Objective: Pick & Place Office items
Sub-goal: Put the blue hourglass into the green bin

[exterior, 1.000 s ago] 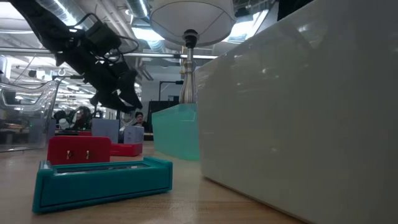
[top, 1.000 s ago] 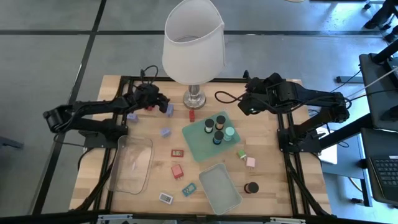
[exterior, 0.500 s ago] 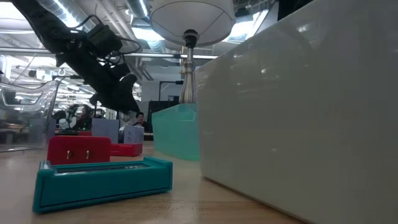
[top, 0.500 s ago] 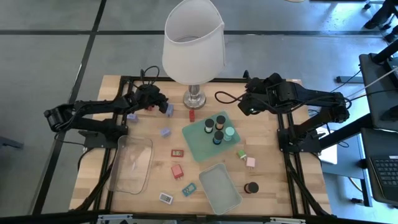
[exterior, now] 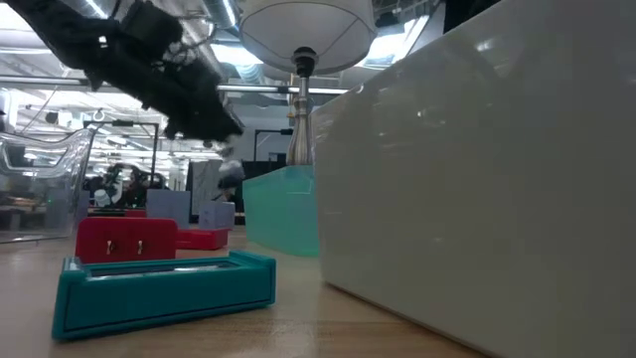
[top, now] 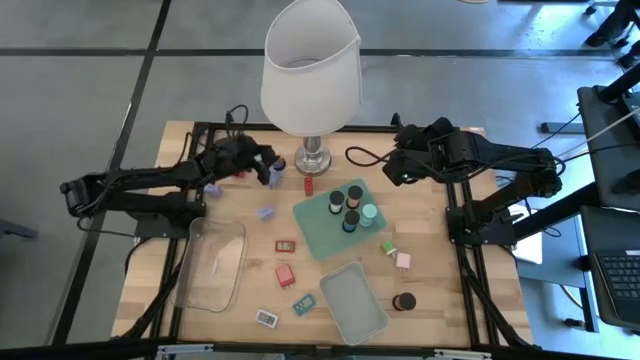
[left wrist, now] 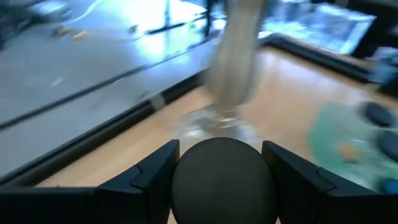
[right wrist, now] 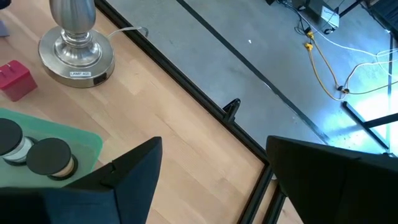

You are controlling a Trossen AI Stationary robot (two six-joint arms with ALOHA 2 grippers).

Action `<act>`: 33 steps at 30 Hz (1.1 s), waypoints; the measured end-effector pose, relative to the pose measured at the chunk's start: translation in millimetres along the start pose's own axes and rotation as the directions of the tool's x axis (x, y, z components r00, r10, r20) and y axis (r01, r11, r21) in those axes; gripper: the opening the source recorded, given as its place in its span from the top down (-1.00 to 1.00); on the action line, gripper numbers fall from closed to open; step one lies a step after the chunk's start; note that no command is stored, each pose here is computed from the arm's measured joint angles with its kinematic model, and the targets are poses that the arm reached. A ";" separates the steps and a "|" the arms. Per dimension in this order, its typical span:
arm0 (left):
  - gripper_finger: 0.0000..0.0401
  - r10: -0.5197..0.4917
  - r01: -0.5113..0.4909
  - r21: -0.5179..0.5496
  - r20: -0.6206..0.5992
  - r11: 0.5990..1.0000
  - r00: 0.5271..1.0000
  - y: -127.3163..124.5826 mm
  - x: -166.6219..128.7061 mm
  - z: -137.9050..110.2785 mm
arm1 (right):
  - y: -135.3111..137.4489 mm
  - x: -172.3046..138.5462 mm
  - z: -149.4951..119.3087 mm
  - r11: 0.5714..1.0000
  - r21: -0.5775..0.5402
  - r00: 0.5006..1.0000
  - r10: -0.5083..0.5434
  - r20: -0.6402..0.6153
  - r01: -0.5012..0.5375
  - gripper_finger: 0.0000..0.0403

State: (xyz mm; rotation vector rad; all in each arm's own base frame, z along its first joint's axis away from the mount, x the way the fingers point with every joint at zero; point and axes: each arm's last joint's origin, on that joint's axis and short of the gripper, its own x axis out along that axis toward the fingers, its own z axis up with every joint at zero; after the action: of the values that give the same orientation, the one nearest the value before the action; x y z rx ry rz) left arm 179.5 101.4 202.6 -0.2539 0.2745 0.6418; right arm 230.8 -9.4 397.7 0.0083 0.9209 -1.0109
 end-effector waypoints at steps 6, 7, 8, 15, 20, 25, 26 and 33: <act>-0.02 -0.188 0.181 0.102 0.067 0.978 0.980 -48.2 -6.4 0.9 | 0.0 0.0 0.0 1.000 0.001 1.000 0.000 0.000 0.000 -0.44; -0.02 -0.209 0.201 0.113 0.062 0.973 0.976 -56.3 -7.2 1.8 | 0.0 0.0 0.0 1.000 0.001 1.000 0.000 0.000 0.000 -0.44; -0.02 -0.226 0.217 0.120 0.060 0.969 0.972 -64.3 -7.4 3.7 | 0.0 0.0 0.0 1.000 0.002 1.000 0.000 0.000 0.000 -0.44; -0.02 -0.258 0.269 0.219 -0.080 0.938 0.963 -114.3 5.9 12.0 | 0.6 0.0 -0.5 0.999 0.026 1.000 0.021 -0.018 -0.021 -0.44; -0.05 -0.200 0.239 0.225 -0.184 0.945 0.962 -128.5 25.6 7.3 | 0.9 0.0 -0.7 0.999 0.026 0.999 0.030 -0.024 -0.029 -0.44; -0.05 -0.232 0.271 0.213 -0.191 0.939 0.954 -143.8 37.8 4.5 | 1.2 -0.1 -1.0 0.999 0.026 0.999 0.041 -0.033 -0.040 -0.44; -0.04 -0.224 0.265 0.232 -0.189 0.936 0.956 -146.8 38.7 4.6 | 1.2 -0.1 -1.0 0.999 0.026 0.999 0.041 -0.034 -0.040 -0.44; -0.03 -0.241 0.275 0.289 -0.149 0.917 0.959 -164.7 32.8 15.1 | 1.7 -0.1 -1.4 0.998 0.026 0.997 0.058 -0.048 -0.057 -0.44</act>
State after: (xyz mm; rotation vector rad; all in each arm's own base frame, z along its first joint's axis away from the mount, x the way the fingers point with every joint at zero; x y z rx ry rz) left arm 308.9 -3.0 230.2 -0.0233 0.4354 0.3153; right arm 231.1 -7.7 396.2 0.0803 0.9474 -0.9720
